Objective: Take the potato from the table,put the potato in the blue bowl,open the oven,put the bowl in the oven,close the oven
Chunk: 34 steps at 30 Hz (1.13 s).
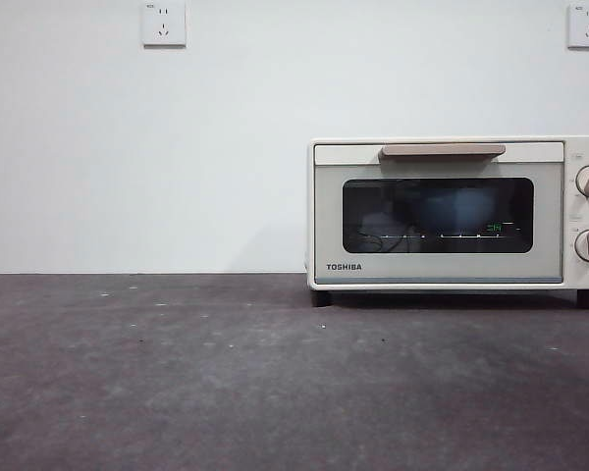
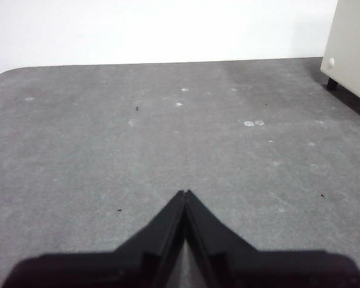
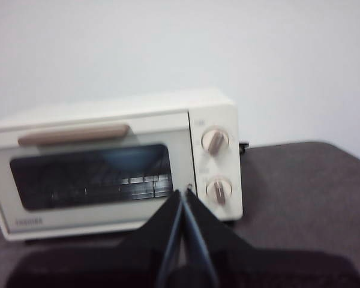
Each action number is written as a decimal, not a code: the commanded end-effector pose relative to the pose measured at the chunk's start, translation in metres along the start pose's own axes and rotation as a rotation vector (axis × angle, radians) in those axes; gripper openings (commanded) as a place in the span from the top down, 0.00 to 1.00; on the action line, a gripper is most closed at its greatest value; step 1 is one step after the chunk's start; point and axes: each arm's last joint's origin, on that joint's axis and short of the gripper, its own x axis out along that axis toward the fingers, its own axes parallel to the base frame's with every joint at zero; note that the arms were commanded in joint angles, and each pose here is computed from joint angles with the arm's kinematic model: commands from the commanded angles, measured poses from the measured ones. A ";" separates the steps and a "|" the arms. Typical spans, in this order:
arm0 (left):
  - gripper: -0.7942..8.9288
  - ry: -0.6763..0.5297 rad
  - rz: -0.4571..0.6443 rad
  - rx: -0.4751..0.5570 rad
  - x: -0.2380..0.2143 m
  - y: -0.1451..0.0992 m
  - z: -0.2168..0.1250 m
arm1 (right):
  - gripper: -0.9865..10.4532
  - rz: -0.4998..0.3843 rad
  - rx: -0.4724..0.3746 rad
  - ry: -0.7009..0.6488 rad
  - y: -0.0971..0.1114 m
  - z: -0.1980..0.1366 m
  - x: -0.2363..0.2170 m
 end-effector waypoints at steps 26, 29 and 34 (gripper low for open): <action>0.92 0.017 0.006 -0.007 0.002 0.001 -0.004 | 0.91 -0.069 -0.035 0.282 -0.004 -0.034 -0.003; 0.92 0.017 0.006 -0.007 0.002 0.001 -0.004 | 0.91 -0.069 -0.035 0.282 -0.004 -0.034 -0.003; 0.92 0.017 0.007 -0.007 0.002 0.001 -0.004 | 0.91 -0.069 -0.035 0.282 -0.004 -0.034 -0.003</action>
